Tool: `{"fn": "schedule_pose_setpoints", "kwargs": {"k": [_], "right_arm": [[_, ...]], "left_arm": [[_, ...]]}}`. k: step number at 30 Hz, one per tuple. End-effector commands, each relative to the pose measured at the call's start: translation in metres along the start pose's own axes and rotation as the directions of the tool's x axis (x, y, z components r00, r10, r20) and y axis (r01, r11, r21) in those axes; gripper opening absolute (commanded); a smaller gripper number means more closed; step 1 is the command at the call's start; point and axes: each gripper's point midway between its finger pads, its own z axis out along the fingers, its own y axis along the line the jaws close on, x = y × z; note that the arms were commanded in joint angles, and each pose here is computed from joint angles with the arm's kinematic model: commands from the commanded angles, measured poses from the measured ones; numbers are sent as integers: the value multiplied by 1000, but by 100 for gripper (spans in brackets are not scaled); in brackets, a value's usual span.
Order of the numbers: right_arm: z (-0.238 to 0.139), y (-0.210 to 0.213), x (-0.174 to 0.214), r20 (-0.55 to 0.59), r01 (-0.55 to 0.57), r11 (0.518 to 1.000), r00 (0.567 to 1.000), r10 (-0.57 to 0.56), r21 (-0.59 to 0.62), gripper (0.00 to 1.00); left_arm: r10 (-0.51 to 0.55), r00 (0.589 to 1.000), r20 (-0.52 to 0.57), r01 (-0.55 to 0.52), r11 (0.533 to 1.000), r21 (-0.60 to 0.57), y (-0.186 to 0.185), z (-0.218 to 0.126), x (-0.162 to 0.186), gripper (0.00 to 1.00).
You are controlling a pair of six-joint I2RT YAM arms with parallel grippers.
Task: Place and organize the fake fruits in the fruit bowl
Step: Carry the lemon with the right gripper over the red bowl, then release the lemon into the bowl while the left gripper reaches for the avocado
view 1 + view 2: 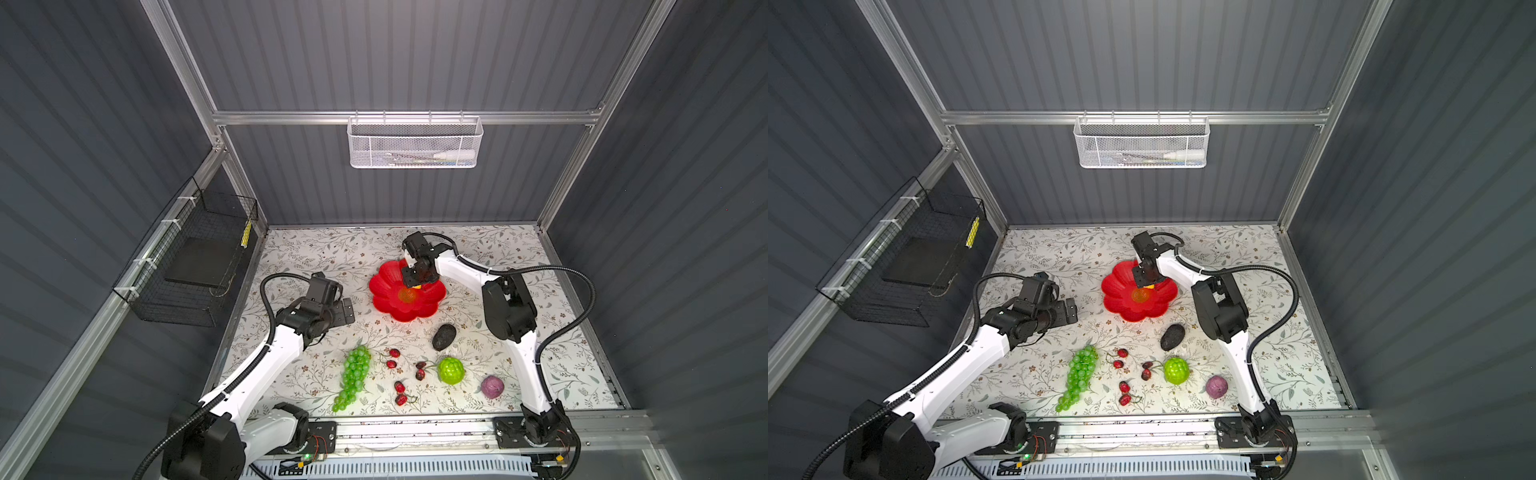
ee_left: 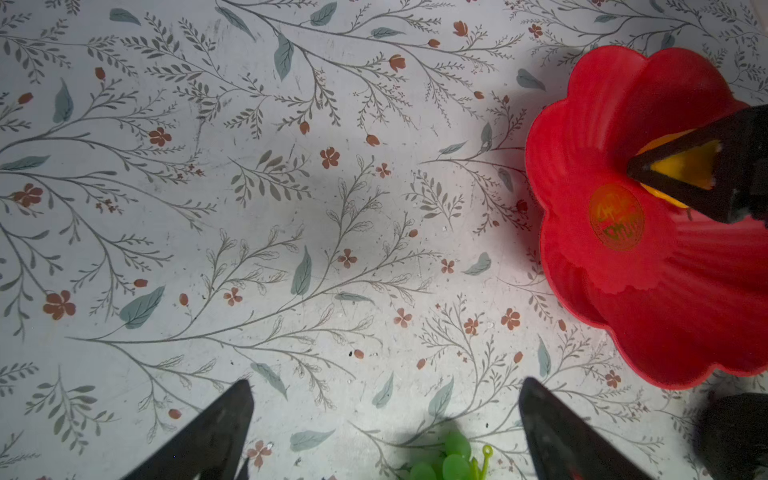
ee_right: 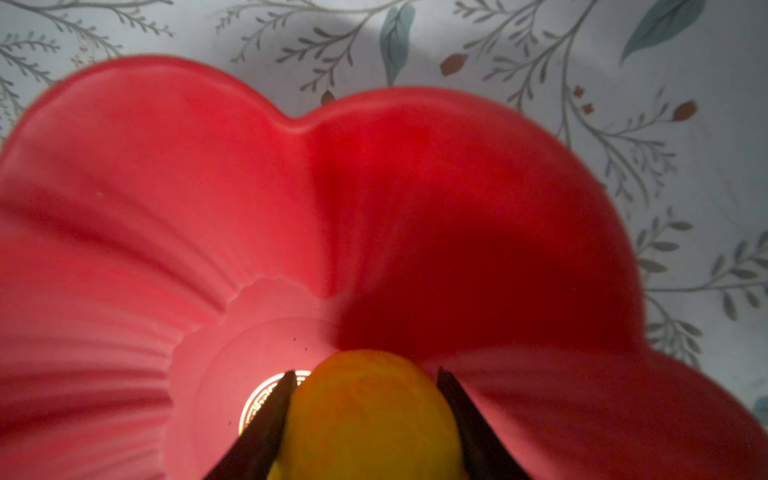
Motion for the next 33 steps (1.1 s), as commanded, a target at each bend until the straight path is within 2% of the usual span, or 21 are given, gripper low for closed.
{"fn": "schedule_pose_setpoints", "kwargs": {"k": [1, 4, 7, 13, 20, 26, 29, 31, 33], "right_arm": [[2, 0, -2, -1, -13, 1000, 1000, 13, -22, 48], [5, 0, 0, -5, -16, 1000, 1000, 16, -26, 52], [1, 2, -1, -3, -14, 999, 1000, 14, -35, 66], [-33, 5, -11, 70, 7, 999, 998, -4, -43, 80], [-105, 6, -26, 201, 35, 998, 979, -25, -47, 82], [-152, 2, -5, 264, 40, 998, 964, -25, -51, 84], [-166, -11, 19, 285, 12, 999, 959, -2, -34, 85], [-175, -20, 39, 292, -23, 998, 956, 38, -54, 86], [-180, -30, 58, 291, -64, 995, 953, 83, -74, 86]], "left_arm": [[20, 1000, -23, -20, 1000, 17, -6, -10, -6, 100], [36, 999, -38, -35, 999, 23, -9, -17, -8, 100], [42, 998, -38, -40, 998, 54, -14, -23, -10, 100], [71, 992, -106, -59, 992, 111, -28, -28, -8, 100], [89, 972, -218, -44, 978, 203, -49, -33, 0, 100], [128, 945, -299, -36, 954, 297, -82, -35, 12, 97], [236, 918, -319, -121, 932, 341, -115, -37, 31, 97], [315, 880, -355, -179, 913, 367, -139, -38, 55, 96], [384, 857, -344, -248, 892, 379, -160, -41, 74, 96]]}}
